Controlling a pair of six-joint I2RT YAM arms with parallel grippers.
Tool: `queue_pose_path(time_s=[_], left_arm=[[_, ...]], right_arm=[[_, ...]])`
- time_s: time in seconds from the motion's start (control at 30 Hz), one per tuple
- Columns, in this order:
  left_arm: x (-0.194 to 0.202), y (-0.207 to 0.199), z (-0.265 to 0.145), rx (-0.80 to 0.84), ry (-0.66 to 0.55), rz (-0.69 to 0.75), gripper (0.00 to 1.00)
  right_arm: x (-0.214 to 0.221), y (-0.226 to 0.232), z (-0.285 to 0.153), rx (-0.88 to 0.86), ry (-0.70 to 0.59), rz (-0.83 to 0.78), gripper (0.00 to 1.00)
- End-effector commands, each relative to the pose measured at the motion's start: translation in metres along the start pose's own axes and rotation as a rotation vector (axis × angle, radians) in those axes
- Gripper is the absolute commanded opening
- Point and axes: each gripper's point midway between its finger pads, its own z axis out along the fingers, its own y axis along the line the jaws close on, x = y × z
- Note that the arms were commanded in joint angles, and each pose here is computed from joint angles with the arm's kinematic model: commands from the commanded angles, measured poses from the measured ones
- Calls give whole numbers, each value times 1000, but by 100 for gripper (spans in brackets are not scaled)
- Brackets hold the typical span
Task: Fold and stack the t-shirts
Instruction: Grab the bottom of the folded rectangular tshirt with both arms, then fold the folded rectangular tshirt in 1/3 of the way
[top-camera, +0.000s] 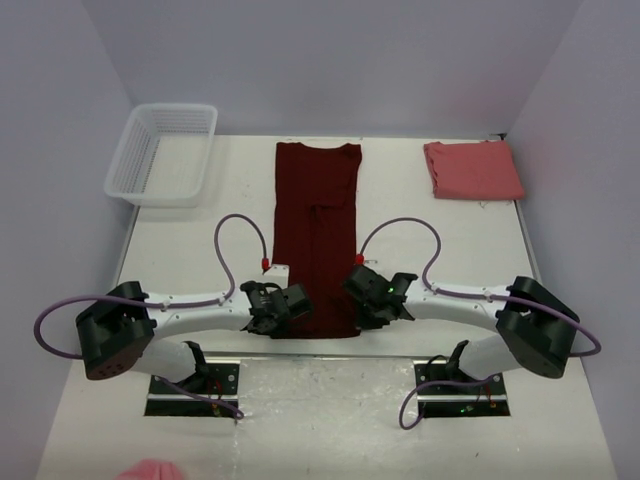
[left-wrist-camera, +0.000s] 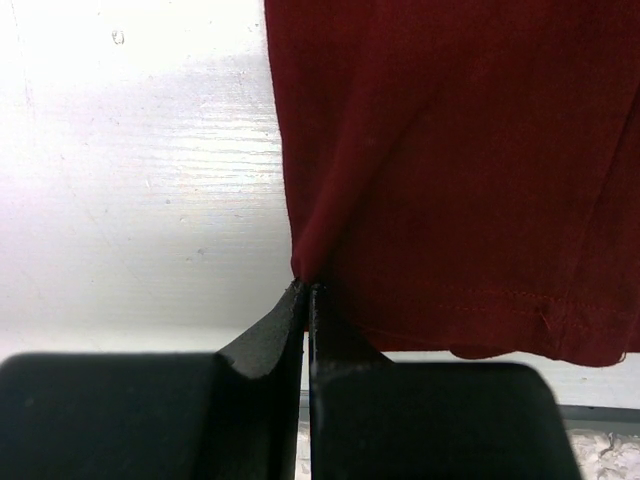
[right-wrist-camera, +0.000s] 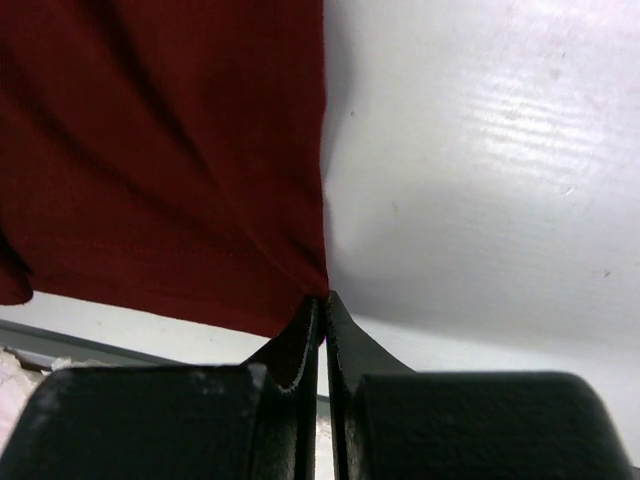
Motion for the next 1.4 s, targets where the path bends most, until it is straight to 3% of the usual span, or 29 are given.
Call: queue_pose_path(time_s=[0.0, 0.4, 0.83, 1.37], left_arm=[[1, -1, 4, -7, -2, 23, 0], [-19, -1, -25, 47, -79, 5, 0], [-72, -25, -68, 100, -208, 61, 0], [-208, -7, -46, 32, -267, 24, 0]], right_arm=[[16, -20, -4, 81, 18, 17, 0], [4, -18, -25, 111, -50, -8, 0], [-59, 0, -56, 148, -181, -55, 0], [-189, -11, -58, 148, -239, -57, 0]])
